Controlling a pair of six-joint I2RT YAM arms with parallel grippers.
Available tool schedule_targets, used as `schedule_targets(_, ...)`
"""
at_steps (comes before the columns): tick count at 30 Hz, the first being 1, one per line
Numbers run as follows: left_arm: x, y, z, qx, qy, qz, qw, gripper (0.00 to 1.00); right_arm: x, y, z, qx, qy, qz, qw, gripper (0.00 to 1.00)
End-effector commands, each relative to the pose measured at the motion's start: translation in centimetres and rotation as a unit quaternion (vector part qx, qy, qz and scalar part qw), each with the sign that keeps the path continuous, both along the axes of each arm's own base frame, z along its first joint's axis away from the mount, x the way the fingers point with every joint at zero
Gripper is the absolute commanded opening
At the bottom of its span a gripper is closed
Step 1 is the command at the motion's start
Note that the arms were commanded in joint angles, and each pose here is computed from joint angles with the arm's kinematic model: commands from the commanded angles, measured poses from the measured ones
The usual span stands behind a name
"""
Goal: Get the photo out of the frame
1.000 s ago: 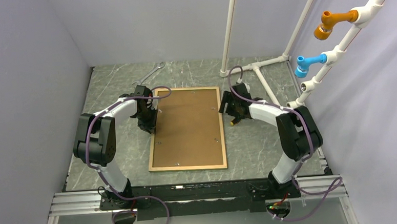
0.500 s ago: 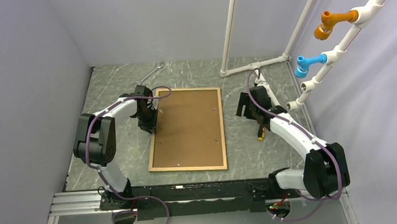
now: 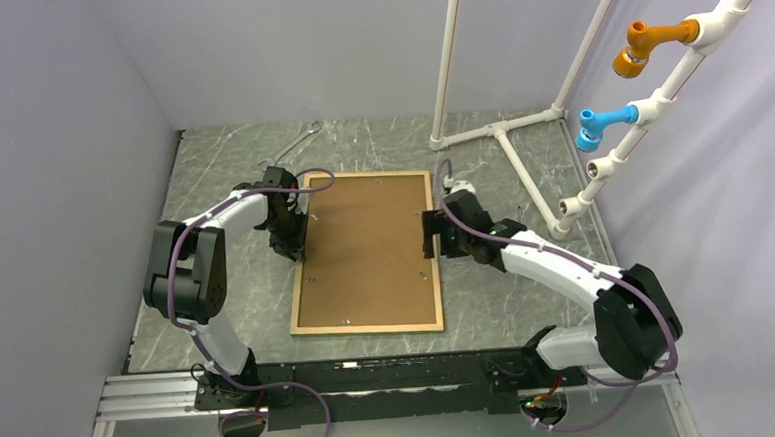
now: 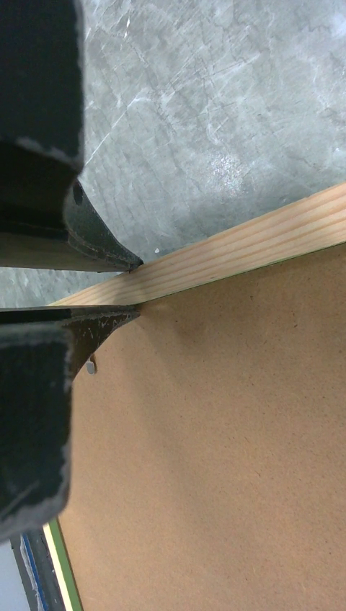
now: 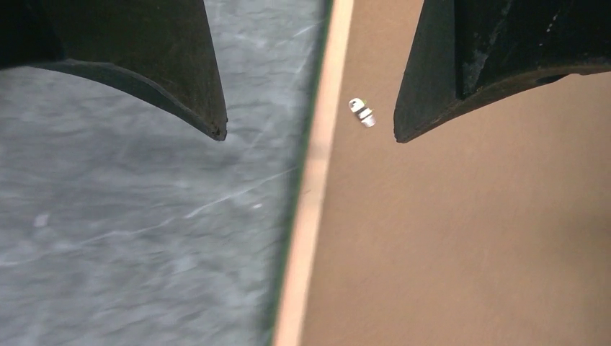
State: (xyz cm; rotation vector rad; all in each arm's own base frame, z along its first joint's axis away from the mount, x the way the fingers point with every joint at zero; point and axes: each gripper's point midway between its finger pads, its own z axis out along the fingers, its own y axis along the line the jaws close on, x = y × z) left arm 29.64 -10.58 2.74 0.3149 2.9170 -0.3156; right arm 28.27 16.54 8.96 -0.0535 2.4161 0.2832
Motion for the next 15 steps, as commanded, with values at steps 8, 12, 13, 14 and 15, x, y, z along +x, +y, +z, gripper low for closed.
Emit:
schedule_targets(8,0.0,-0.2,1.0,-0.005,-0.013,-0.021,1.0,0.0,-1.2,5.9,-0.7,0.022,0.015,0.052,0.998,0.87)
schedule_targets(12,0.1,0.0,1.1,-0.001,-0.016,-0.017,1.0,0.06,-1.2,5.7,-0.7,0.056,0.015,0.059,0.997,0.77)
schedule_targets(13,0.2,0.1,1.3,0.001,-0.021,-0.015,1.0,0.11,-1.2,5.3,-1.1,0.061,0.018,0.055,0.996,0.75)
schedule_targets(14,0.3,0.2,1.5,0.003,-0.026,-0.012,1.0,0.17,-1.2,5.0,-1.5,0.067,0.022,0.053,0.996,0.71)
schedule_targets(15,0.4,0.2,1.6,0.003,-0.032,-0.01,0.999,0.22,-1.0,4.7,-1.7,0.071,0.025,0.05,0.996,0.68)
